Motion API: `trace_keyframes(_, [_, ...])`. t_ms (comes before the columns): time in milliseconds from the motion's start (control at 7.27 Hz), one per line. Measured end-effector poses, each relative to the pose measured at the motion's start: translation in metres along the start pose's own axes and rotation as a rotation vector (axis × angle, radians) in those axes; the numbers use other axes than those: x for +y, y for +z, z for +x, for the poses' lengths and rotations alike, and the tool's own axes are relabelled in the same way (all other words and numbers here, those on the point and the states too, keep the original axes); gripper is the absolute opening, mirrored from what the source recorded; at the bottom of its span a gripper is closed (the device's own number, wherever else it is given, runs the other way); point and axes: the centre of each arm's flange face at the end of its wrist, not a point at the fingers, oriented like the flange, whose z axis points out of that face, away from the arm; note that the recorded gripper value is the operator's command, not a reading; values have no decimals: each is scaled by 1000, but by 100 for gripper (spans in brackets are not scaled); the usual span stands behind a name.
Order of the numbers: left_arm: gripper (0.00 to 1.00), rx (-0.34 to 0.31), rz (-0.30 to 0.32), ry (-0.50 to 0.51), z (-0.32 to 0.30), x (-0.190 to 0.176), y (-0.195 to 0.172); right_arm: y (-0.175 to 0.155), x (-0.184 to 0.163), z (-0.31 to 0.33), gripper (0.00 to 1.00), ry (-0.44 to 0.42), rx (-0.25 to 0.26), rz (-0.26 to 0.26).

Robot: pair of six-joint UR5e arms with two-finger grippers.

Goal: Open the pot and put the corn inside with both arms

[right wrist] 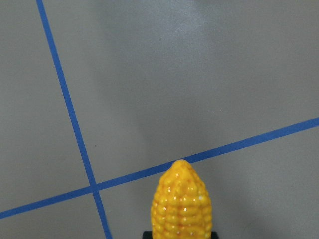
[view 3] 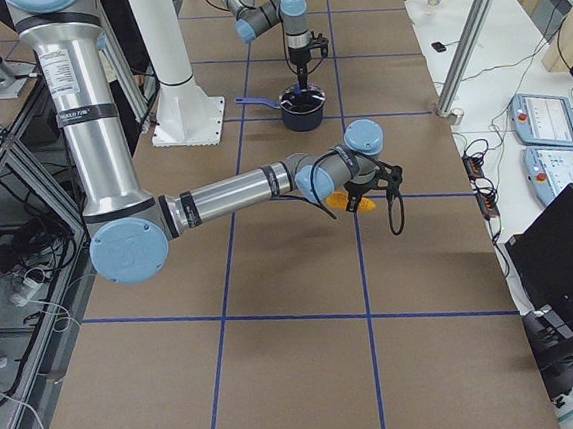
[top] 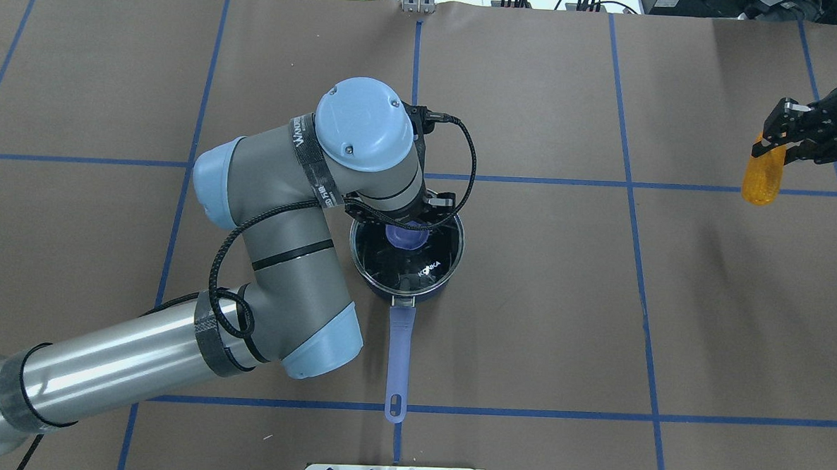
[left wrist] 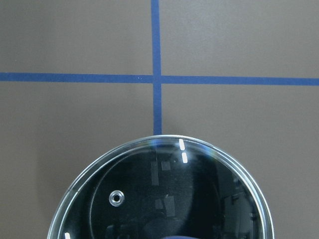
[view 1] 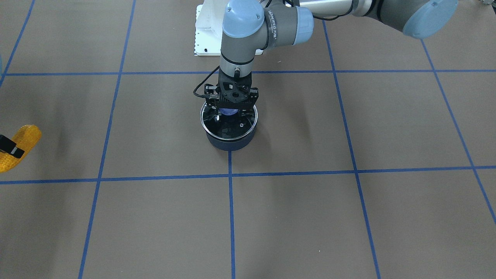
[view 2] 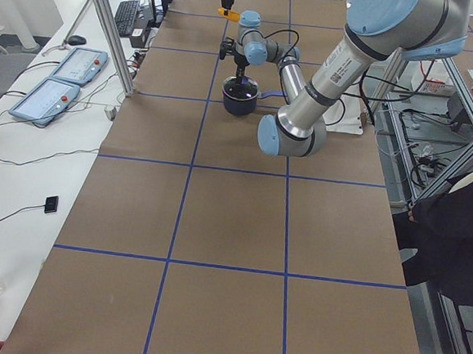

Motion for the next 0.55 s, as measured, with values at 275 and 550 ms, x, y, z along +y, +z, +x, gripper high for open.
trace_keyframes(275, [57,-17,2,57,-13,0,-22,-3,-1,-19,35,23,-12,6])
trace_keyframes(550, [57,-48,8,138,-73,-9,-36,2,12,-79,34,85,-35,9])
